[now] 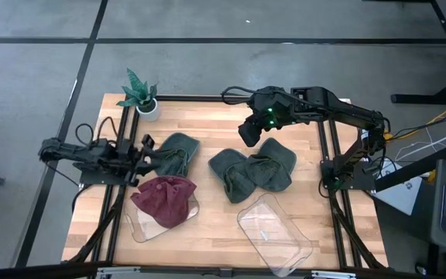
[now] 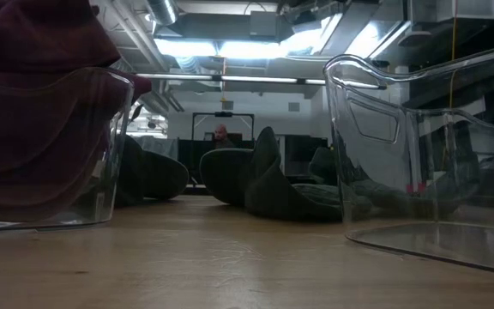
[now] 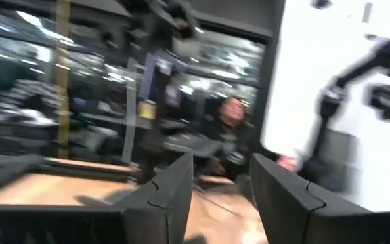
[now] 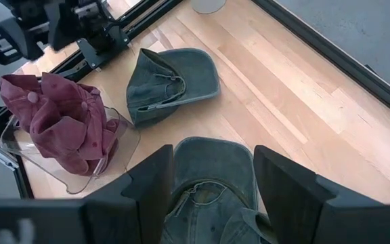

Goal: Pick & Place hat
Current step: Put the right black cap into the right transparent bin

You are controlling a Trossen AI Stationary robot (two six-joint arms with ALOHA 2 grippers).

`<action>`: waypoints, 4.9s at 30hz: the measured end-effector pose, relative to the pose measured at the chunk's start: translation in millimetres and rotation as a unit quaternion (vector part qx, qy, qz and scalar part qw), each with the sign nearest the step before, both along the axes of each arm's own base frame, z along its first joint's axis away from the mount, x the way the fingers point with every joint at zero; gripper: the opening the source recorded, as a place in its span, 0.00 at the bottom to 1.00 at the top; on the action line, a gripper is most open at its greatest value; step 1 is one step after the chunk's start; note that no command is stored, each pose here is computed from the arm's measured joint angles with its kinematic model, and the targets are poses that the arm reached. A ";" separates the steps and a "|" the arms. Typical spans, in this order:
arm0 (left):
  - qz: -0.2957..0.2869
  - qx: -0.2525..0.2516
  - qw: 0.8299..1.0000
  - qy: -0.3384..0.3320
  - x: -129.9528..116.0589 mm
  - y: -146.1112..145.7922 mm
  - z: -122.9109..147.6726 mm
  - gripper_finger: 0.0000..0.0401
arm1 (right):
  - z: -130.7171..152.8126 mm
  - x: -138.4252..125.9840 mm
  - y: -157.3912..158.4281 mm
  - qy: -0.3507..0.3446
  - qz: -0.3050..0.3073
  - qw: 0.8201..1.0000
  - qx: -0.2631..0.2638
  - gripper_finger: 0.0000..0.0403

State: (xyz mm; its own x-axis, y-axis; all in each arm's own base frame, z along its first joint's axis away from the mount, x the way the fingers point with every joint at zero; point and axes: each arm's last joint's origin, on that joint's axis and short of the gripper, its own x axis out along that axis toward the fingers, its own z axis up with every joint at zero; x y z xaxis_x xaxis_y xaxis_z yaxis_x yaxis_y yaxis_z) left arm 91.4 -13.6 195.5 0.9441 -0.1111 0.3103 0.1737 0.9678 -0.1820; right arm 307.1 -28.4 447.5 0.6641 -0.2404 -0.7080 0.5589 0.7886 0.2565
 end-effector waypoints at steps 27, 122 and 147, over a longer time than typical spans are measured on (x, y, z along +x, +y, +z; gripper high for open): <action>0.045 0.011 0.987 0.153 6.8 11.7 -29.0 0.36 | -7.2 -8.0 0.6 0.064 0.028 0.997 -0.018 0.51; 0.040 0.010 0.988 0.149 6.8 11.4 -28.2 0.36 | -300.6 5.0 33.3 0.285 0.084 0.941 0.161 0.51; 0.040 0.010 0.988 0.149 6.8 11.4 -28.1 0.36 | -274.9 9.8 8.7 0.211 0.069 0.955 0.199 0.08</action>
